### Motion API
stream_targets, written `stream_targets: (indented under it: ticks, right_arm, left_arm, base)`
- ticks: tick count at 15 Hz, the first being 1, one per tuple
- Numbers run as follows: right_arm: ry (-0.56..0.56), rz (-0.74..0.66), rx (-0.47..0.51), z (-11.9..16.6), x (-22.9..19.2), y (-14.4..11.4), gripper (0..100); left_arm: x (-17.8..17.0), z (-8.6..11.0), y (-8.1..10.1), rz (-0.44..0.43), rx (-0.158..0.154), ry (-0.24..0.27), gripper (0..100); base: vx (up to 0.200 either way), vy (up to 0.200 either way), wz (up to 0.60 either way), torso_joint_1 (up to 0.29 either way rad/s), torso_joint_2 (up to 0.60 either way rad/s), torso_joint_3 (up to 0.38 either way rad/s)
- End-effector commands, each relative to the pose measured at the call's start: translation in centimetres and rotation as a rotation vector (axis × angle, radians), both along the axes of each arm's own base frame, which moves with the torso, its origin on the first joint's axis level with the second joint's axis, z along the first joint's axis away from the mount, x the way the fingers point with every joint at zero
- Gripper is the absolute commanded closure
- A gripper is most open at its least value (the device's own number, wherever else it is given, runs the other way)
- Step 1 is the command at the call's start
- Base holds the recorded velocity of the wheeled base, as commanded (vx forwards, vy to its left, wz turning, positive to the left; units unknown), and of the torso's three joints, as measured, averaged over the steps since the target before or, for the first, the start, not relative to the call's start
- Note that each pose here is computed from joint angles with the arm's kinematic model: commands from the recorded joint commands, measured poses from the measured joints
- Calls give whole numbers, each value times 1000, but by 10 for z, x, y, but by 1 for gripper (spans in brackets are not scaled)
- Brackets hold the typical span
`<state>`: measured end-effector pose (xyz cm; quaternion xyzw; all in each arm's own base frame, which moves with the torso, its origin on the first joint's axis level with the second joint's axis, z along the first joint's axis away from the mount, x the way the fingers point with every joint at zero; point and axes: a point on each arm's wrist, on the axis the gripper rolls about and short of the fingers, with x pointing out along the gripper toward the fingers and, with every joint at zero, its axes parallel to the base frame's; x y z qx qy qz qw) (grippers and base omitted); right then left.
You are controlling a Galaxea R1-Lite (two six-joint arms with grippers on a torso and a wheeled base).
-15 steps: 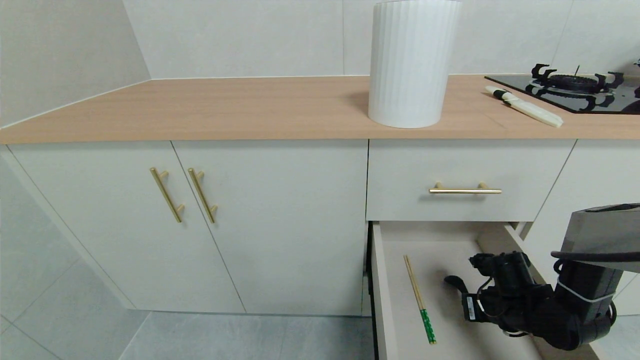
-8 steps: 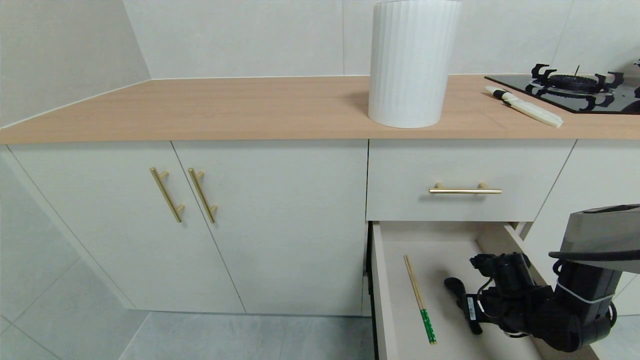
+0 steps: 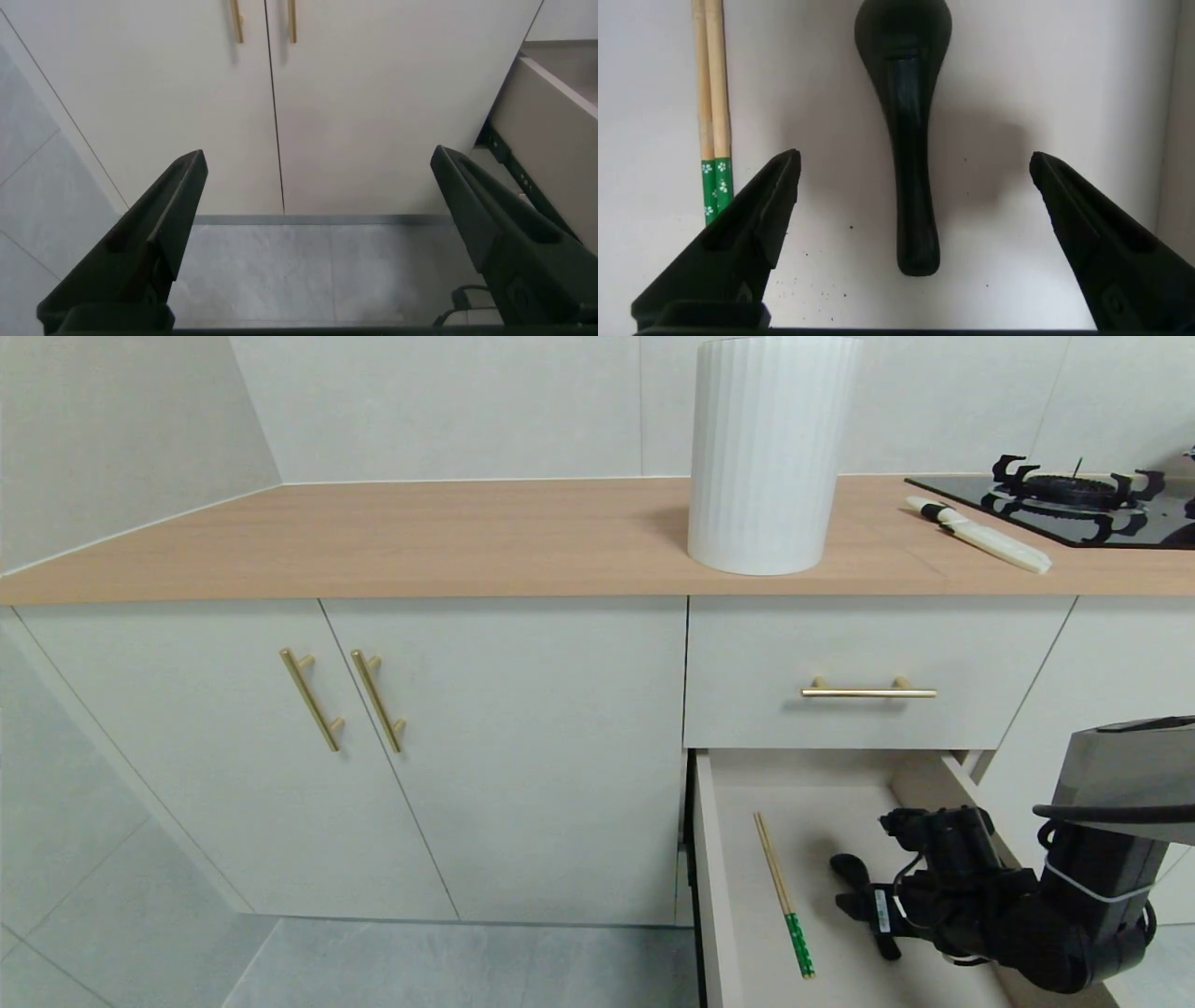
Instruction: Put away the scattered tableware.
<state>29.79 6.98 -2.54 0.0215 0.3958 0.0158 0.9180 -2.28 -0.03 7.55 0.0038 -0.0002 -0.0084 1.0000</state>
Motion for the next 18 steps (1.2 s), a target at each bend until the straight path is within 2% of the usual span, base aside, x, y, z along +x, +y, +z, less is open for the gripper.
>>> stream_targets:
  ticks: [1, 4, 7, 10, 13, 15, 17, 18]
  right_arm:
    - [-87, -3, 28, 34, -8, -4, 0]
    - [-181, 0, 50, 75, -20, -8, 0]
    - [-230, 25, 81, 120, -39, -11, 0]
    - [-254, 61, 112, 151, -58, -13, 0]
    - [-212, 130, 123, 166, -80, -7, 0]
    - [-170, 188, 112, 170, -92, -2, 0]
    - [-35, 333, 56, 163, -113, 9, 0]
    - [-2, 363, 44, 160, -118, 11, 0]
  left_arm:
    - [0, 0, 0, 0, 0, 0, 0]
    - [0, 0, 0, 0, 0, 0, 0]
    - [0, 0, 0, 0, 0, 0, 0]
    - [0, 0, 0, 0, 0, 0, 0]
    - [0, 0, 0, 0, 0, 0, 0]
    - [0, 0, 0, 0, 0, 0, 0]
    - [0, 0, 0, 0, 0, 0, 0]
    - [0, 0, 0, 0, 0, 0, 0]
  base:
    - [0, 0, 0, 0, 0, 0]
    - [0, 0, 0, 0, 0, 0]
    - [-200, 0, 0, 6, 6, 2]
    - [-200, 0, 0, -3, 4, 6]
    - [-200, 0, 0, 4, 4, 4]
    - [0, 0, 0, 0, 0, 0]
    - [0, 0, 0, 0, 0, 0]
    - [0, 0, 0, 0, 0, 0]
